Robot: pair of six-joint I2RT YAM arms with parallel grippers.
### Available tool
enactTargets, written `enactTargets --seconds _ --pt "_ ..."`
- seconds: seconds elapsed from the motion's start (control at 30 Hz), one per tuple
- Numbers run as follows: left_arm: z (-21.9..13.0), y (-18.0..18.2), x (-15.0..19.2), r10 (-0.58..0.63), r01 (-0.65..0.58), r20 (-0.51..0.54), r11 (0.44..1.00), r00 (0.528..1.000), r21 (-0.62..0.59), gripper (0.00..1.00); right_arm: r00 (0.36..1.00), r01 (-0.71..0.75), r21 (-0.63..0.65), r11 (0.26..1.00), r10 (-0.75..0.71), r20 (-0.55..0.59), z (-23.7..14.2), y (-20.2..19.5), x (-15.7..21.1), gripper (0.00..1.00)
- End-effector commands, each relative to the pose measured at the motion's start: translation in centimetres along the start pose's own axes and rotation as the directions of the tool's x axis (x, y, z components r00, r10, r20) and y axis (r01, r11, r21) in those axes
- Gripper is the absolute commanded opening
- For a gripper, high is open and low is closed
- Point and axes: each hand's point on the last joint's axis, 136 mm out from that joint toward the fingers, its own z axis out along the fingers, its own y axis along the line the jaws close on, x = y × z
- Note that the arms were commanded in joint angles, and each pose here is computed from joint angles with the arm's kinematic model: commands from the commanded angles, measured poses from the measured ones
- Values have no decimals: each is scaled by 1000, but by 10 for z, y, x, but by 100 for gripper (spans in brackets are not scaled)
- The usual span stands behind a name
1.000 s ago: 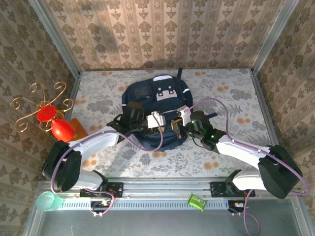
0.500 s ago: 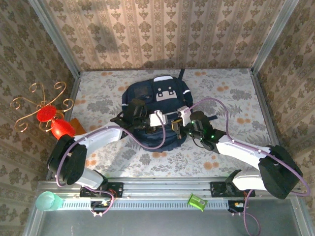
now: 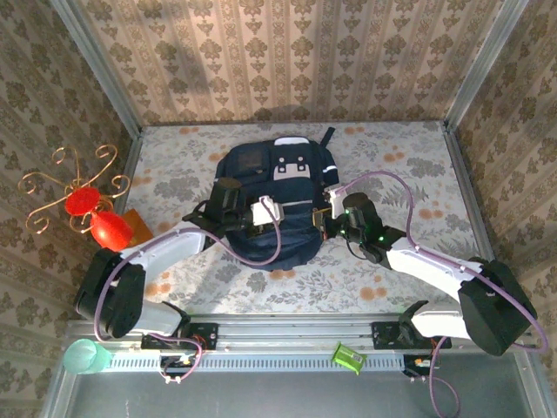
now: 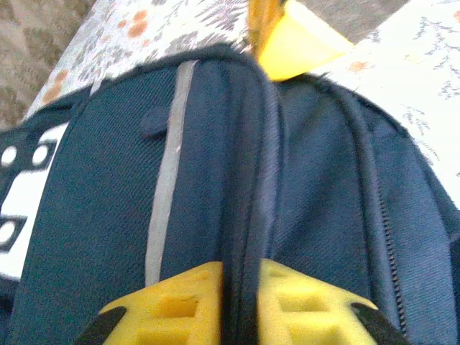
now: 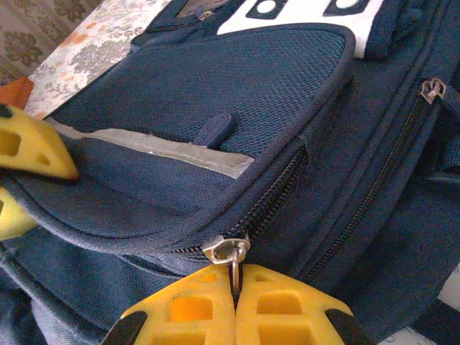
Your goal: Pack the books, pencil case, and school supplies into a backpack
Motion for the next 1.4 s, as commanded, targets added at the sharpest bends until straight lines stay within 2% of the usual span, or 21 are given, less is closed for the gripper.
enactTargets --seconds 0.0,0.07,0.17,0.27,0.33,0.47,0.53,0.67,0.8,1.03,1.2,1.37 --pt "-12 23 20 -62 50 -97 991 993 -123 34 996 67 -69 995 -62 71 -3 25 -13 0" --pt "-11 14 11 -42 32 -94 994 995 -100 46 992 104 -114 988 -94 87 -4 43 -14 0" --pt "-11 -2 -11 5 -8 -50 998 999 -58 57 989 121 -174 977 -104 108 -5 61 -17 0" --pt "-8 -16 -30 24 -24 7 1000 1000 -10 64 986 136 -231 963 -109 127 -7 77 -19 0" --pt "-3 -19 -31 24 -24 11 1000 1000 -1 65 984 148 -261 954 -116 133 -8 87 -20 0" --pt "7 -18 -22 13 -13 -33 1000 999 23 55 983 159 -297 942 -124 132 -8 97 -19 0" --pt "10 -16 -18 17 -16 -54 1000 998 20 45 983 162 -296 941 -129 128 -7 97 -17 0" --pt "11 -18 -15 39 -38 -57 999 998 35 17 983 175 -236 956 -155 99 -3 84 -10 0" --pt "4 -27 -11 84 -82 -27 994 996 69 1 993 116 -160 980 -111 42 2 50 -2 0" --pt "-12 -22 -8 105 -107 39 993 994 45 0 1000 6 -77 997 -7 -10 5 4 5 0" --pt "-21 -26 -12 127 -131 96 991 987 33 0 997 -36 40 999 39 -73 10 -22 5 0" --pt "-27 -23 -11 128 -131 104 991 986 18 0 990 -80 151 985 96 -103 7 -50 4 0"
